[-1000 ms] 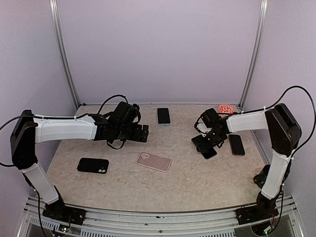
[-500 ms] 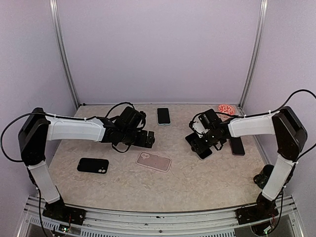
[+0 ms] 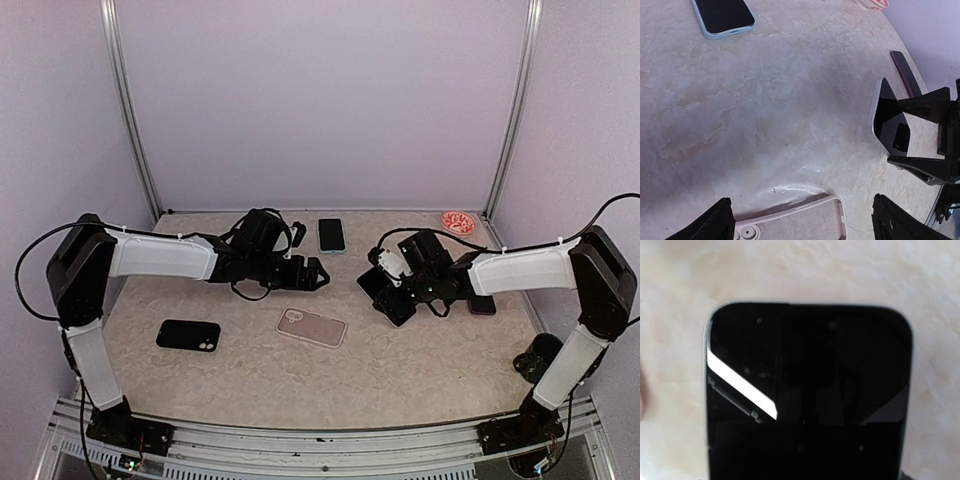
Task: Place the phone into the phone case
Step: Pass from the right arm to the left
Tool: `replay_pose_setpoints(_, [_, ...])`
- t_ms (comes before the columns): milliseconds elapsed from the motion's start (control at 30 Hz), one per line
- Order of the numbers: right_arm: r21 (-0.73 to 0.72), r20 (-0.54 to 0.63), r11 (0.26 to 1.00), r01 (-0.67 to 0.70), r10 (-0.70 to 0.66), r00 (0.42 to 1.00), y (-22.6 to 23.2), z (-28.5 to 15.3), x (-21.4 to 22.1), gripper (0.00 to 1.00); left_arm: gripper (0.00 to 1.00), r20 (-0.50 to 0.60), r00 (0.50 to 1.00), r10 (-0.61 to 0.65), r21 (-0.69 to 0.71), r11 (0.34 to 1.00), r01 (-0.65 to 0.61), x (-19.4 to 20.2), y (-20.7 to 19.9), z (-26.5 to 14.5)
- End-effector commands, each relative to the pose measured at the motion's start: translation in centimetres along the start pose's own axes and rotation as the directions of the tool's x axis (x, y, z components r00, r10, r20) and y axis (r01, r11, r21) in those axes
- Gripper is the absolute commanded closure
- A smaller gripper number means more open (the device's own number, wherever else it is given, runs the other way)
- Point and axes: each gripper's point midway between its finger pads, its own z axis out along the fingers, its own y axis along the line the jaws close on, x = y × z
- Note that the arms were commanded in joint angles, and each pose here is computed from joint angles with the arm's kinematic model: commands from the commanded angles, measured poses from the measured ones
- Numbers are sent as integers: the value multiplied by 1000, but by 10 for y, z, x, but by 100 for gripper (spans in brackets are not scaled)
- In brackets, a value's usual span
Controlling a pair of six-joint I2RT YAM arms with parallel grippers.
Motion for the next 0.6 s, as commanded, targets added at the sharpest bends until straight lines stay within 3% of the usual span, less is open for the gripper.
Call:
replay_pose_setpoints(0, [-14,150,998,54,-51,987,15,-17,-34,33,8,0,1000,-1,159,987,1,-10,-25,11])
replay_pose_setpoints(567, [-10,251,983,184,-175,952,54,-33,-42,33,19,-28,999,-25,407,913,34,-7,-61,14])
